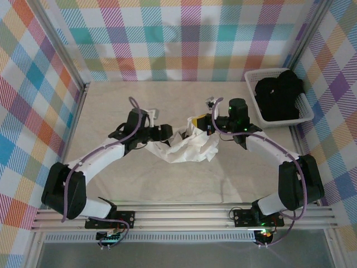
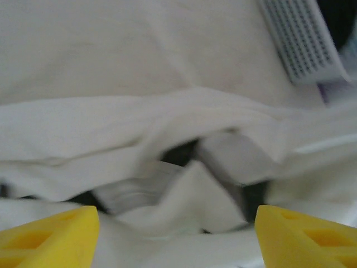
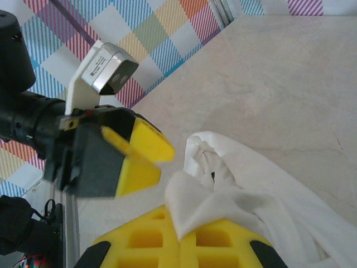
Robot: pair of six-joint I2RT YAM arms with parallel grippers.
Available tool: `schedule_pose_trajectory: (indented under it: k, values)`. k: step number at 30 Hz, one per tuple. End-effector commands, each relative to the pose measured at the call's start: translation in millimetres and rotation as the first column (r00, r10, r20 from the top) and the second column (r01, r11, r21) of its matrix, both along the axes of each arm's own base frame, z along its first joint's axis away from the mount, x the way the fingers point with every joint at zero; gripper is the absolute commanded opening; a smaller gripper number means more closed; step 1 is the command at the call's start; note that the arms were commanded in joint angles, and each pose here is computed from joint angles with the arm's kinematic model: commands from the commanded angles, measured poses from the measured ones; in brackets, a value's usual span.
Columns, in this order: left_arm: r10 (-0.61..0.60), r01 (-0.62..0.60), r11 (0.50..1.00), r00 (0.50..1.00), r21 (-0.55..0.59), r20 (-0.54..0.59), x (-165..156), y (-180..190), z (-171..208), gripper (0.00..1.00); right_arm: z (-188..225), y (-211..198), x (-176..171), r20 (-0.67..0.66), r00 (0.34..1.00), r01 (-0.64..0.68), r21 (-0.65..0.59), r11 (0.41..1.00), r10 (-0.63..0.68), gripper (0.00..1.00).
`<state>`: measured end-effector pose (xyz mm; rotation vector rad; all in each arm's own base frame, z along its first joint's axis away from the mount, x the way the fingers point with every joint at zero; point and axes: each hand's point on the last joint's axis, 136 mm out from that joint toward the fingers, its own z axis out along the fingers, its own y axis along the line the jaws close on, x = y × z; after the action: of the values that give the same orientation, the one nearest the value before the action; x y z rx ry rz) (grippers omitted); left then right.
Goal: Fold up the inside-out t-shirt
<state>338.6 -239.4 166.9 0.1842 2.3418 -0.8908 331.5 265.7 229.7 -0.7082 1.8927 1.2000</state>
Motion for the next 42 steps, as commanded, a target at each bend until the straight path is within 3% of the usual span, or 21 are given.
schedule_pose_trajectory:
  k: [1, 6, 8, 11, 15, 18, 20, 23, 25, 27, 34, 39, 42]
  values:
    - [-0.205, 0.207, 0.977, 0.978, -0.05, 0.034, -9.9, -39.8, 10.4, 0.73, 20.0, 3.3, 0.0, 0.072, 0.997, -0.036, 0.016, 0.999, 0.034, 0.0]
    - [-0.232, 0.232, 0.972, 0.973, -0.029, -0.015, 1.7, -61.5, -6.7, 0.66, 26.3, 2.8, -1.6, 0.084, 0.996, -0.036, 0.022, 0.999, 0.034, 0.0]
    - [-0.217, 0.217, 0.976, 0.976, -0.012, -0.031, 10.1, -63.5, -14.3, 0.54, 27.8, 1.2, -1.9, 0.089, 0.996, -0.027, 0.018, 0.999, 0.025, 0.0]
    - [-0.165, 0.165, 0.986, 0.986, 0.025, -0.028, 24.1, -58.3, -21.3, 0.26, 36.4, -2.3, -1.9, 0.121, 0.993, -0.011, -0.004, 1.0, 0.012, 0.0]
    - [-0.02, 0.021, 0.998, 1.0, -0.059, 0.004, 55.7, -36.7, -1.8, 0.01, 72.6, -8.7, 4.1, 0.201, 0.98, 0.008, 0.008, 1.0, -0.009, 0.0]
    - [0.161, -0.155, 0.974, 0.987, -0.163, 0.02, 86.1, 0.7, 24.0, 0.0, 130.3, -14.1, 3.6, 0.292, 0.956, 0.004, 0.086, 0.996, -0.029, 0.0]
    - [0.282, -0.271, 0.932, 0.959, -0.24, 0.011, 98.9, 31.6, 39.4, 0.0, 166.6, -18.1, -7.4, 0.362, 0.931, -0.008, 0.136, 0.991, -0.042, 0.0]
    - [0.429, -0.415, 0.857, 0.903, -0.307, -0.023, 102.3, 79.8, 43.1, 0.0, 175.3, -29.6, -21.1, 0.402, 0.911, 0.026, 0.152, 0.988, -0.086, 0.0]
    - [0.459, -0.444, 0.836, 0.888, -0.322, -0.033, 94.1, 94.0, 34.7, 0.0, 149.0, -37.1, -21.0, 0.389, 0.913, 0.085, 0.118, 0.989, -0.125, 0.0]
    - [0.439, -0.429, 0.852, 0.898, -0.301, -0.038, 85.3, 93.6, 21.2, 0.0, 114.4, -41.3, -17.0, 0.343, 0.928, 0.131, 0.07, 0.989, -0.147, 0.0]
    - [0.497, -0.503, 0.857, 0.864, -0.112, -0.081, 59.3, 119.6, -46.3, 0.0, 11.7, -60.2, -8.8, 0.152, 0.954, 0.272, -0.088, 0.958, -0.257, 0.0]
    - [0.575, -0.571, 0.818, 0.814, 0.059, -0.084, 40.2, 147.1, -77.4, 0.0, -33.5, -85.4, -6.2, 0.05, 0.918, 0.394, -0.228, 0.891, -0.393, 0.0]
    - [0.557, -0.55, 0.828, 0.829, 0.109, -0.048, 30.0, 148.9, -76.5, 0.0, -47.8, -88.4, -14.6, 0.014, 0.917, 0.39, -0.25, 0.886, -0.399, 0.0]
